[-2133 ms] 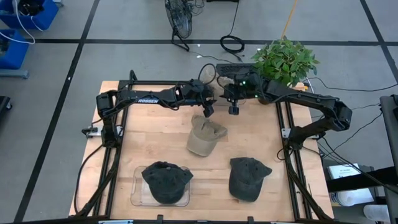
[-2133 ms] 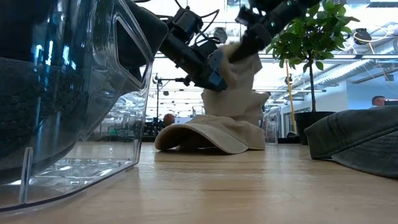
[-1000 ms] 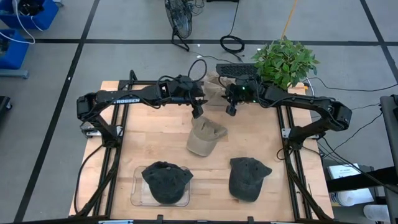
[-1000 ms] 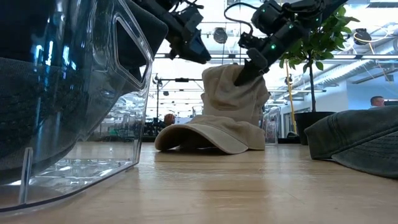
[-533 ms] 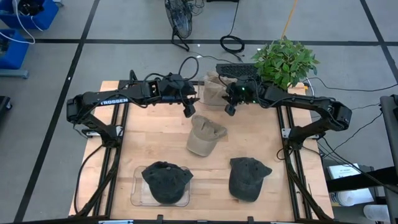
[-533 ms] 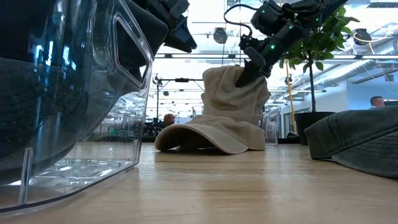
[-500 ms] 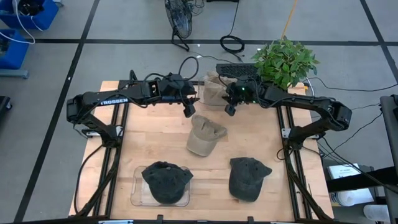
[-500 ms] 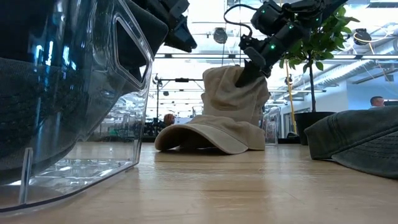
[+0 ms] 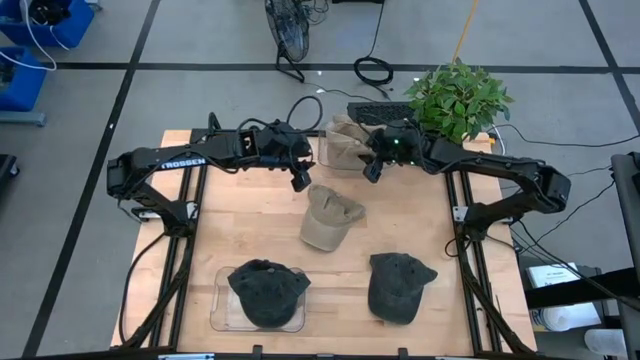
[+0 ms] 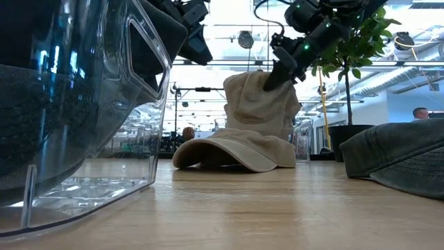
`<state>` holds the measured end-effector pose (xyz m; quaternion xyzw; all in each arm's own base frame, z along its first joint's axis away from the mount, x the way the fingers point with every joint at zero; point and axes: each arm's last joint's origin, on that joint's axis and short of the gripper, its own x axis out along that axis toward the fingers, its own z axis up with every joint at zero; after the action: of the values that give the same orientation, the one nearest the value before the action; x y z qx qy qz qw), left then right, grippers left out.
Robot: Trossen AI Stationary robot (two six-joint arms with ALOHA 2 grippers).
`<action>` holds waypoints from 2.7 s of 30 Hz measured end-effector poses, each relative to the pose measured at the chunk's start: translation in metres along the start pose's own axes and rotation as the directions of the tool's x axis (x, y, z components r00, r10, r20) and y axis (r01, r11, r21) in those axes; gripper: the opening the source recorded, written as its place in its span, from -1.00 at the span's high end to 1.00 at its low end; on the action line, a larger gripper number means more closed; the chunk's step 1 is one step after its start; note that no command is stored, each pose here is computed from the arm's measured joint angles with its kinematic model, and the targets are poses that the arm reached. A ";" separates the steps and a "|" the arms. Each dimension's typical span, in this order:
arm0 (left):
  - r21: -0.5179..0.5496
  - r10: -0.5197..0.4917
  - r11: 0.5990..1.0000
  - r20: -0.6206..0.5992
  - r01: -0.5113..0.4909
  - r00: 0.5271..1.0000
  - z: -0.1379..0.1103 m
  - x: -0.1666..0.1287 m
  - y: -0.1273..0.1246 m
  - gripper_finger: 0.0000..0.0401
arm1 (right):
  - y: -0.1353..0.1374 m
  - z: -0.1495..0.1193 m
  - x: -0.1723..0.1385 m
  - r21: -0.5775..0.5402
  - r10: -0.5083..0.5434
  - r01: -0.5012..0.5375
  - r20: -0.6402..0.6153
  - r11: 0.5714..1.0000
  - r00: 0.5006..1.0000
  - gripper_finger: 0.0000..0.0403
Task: Pick & Place hat
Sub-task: Put the brown cap into the top transparent bin
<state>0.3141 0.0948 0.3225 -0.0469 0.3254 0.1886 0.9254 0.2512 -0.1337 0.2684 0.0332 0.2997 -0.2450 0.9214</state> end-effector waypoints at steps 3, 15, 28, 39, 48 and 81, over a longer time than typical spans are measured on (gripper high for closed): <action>-0.016 0.001 1.000 0.002 -0.001 1.000 0.000 -0.003 0.001 0.27 | -0.001 0.005 -0.010 -0.001 -0.006 0.006 0.042 1.000 0.999 -0.14; -0.039 0.022 0.999 -0.030 -0.023 0.999 -0.004 -0.032 0.005 0.27 | -0.004 0.018 -0.058 -0.004 -0.079 0.081 0.190 0.997 0.979 -0.18; -0.135 0.053 0.989 -0.097 -0.066 0.994 -0.021 -0.037 -0.007 0.27 | 0.016 0.022 -0.094 -0.047 0.012 0.001 0.281 0.999 0.959 0.09; -0.168 0.064 0.983 -0.074 -0.076 0.995 -0.025 -0.034 -0.022 0.27 | 0.029 0.010 -0.074 -0.114 0.130 -0.116 0.120 0.987 0.984 0.60; -0.176 0.071 0.981 -0.075 -0.083 0.995 -0.025 -0.034 -0.021 0.27 | 0.057 0.021 -0.046 -0.226 0.333 -0.286 0.204 0.931 0.921 0.98; -0.158 0.057 0.985 -0.096 -0.072 0.994 -0.028 -0.035 -0.027 0.27 | 0.047 -0.026 0.056 -0.069 -0.200 0.205 0.072 0.976 0.977 1.00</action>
<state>0.2827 0.0531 0.3216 -0.1196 0.3524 0.2418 0.8961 0.2988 -0.1111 0.2111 -0.0407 0.2806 -0.3268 0.9016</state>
